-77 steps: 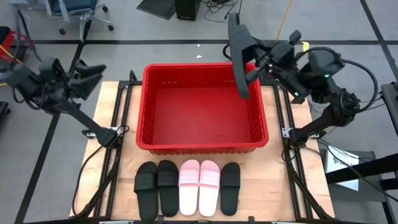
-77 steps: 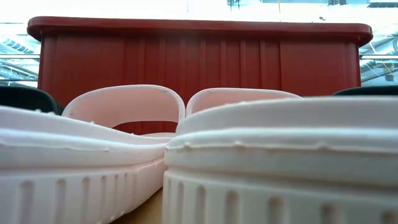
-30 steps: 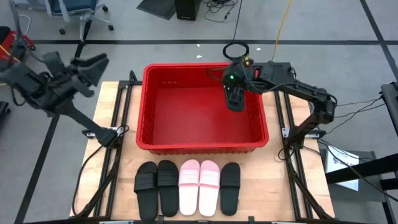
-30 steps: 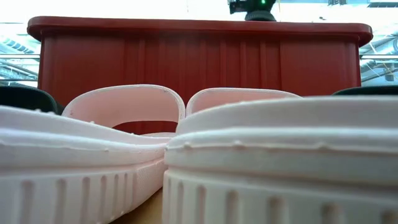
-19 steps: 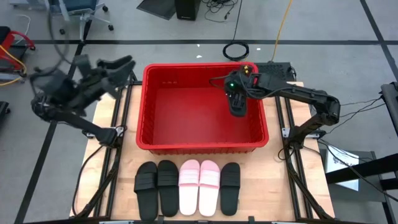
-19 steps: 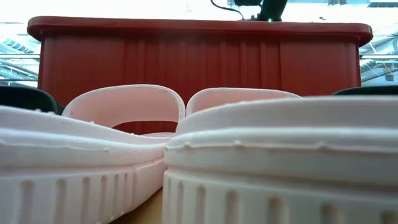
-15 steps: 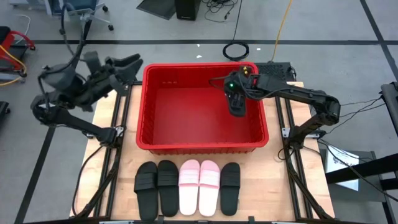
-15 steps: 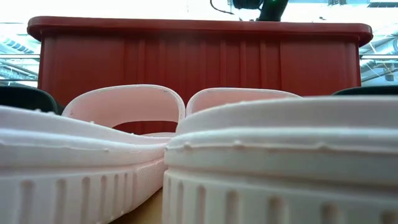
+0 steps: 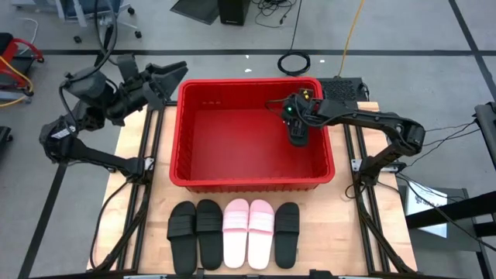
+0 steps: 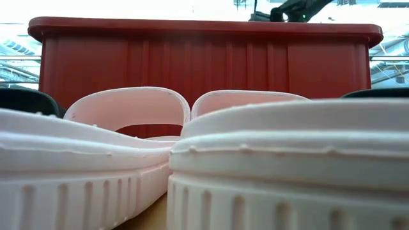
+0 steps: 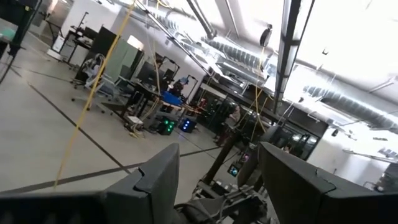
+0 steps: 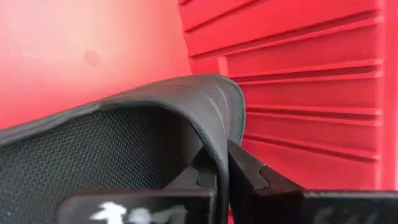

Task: Pick and place slides into bin
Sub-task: Put the black slide into the red container

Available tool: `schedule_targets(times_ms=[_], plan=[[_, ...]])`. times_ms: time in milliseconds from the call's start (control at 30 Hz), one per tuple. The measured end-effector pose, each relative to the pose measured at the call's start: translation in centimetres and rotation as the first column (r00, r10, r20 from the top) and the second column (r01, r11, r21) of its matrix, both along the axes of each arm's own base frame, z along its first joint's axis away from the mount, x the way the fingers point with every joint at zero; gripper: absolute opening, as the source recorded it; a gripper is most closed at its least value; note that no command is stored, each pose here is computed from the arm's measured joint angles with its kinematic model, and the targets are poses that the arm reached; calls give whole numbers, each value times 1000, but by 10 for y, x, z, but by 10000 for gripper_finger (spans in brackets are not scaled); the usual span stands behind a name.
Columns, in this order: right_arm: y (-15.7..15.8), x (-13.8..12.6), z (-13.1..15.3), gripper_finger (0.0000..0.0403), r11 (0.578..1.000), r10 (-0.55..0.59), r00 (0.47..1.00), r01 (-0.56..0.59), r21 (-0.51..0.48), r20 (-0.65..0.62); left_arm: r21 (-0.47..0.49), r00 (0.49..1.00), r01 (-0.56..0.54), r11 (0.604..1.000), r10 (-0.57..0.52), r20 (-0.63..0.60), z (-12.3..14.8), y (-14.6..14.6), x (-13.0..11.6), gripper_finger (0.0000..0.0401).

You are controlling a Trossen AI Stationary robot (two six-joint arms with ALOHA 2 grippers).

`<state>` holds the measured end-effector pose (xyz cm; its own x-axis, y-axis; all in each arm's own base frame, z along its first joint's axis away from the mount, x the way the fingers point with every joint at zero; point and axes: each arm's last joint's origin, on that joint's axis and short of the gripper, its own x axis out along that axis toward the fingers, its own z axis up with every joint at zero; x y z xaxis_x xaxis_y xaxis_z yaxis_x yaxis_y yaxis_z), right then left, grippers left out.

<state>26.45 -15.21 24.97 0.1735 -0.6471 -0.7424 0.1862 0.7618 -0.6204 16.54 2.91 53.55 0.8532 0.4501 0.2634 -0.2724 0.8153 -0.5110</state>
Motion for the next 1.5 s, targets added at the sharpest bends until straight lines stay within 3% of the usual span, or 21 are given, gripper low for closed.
schedule_targets(times_ms=[800,1233,1500], plan=[[-17,-26,-62,12,998,19,999,-21,65,32,-22,1000,-23,999,23,19,1,4,-1,214],[-22,-28,-62,76,1000,0,999,-1,28,44,-23,1000,-24,999,24,19,1,4,-1,214],[-22,-28,-62,158,1000,-2,999,0,31,41,-31,1000,-12,999,13,25,1,4,-1,214]])
